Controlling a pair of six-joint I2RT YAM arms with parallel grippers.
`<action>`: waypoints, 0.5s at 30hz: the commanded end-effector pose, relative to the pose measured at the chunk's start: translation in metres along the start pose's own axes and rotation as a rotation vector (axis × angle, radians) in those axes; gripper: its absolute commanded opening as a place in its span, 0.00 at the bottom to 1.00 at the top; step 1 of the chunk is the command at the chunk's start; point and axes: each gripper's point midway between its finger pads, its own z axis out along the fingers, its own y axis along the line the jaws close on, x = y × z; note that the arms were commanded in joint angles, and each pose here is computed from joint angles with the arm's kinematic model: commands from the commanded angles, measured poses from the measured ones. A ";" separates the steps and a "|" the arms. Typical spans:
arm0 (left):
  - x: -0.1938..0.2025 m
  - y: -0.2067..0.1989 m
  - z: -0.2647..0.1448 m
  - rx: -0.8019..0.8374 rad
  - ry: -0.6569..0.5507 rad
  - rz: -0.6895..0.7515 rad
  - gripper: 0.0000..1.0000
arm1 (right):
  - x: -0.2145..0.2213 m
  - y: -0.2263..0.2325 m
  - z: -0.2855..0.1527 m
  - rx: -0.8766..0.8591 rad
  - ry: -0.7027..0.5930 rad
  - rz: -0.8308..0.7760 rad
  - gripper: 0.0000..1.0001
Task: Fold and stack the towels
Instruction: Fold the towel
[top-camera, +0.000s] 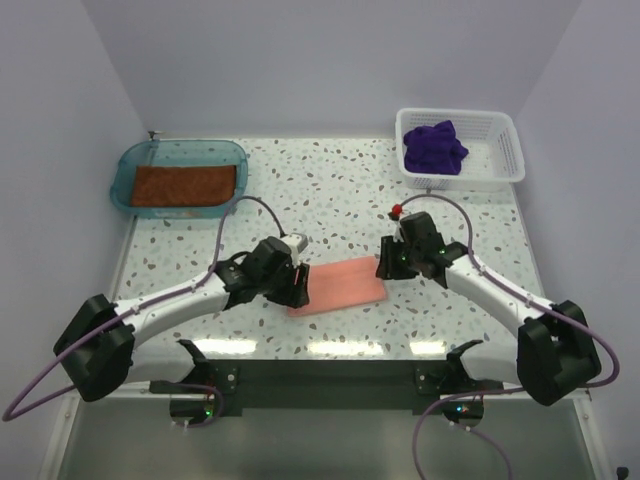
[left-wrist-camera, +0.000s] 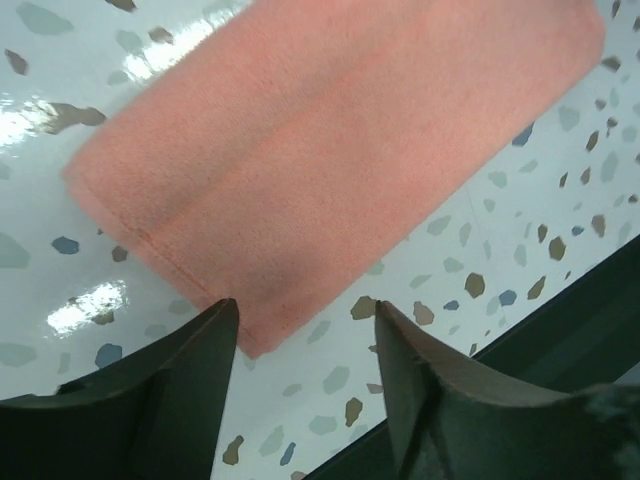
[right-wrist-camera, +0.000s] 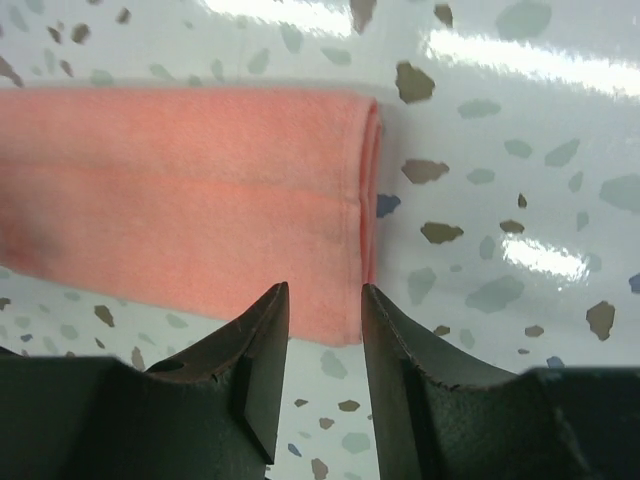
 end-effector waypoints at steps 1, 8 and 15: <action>-0.043 0.006 -0.021 -0.087 -0.140 -0.094 0.64 | -0.034 0.021 -0.015 -0.055 -0.078 -0.083 0.39; -0.053 0.057 -0.027 -0.177 -0.164 -0.221 0.77 | -0.061 0.030 0.006 -0.052 -0.104 -0.119 0.39; -0.054 0.101 -0.038 -0.294 -0.209 -0.252 0.78 | -0.048 0.013 0.060 0.007 -0.018 -0.098 0.35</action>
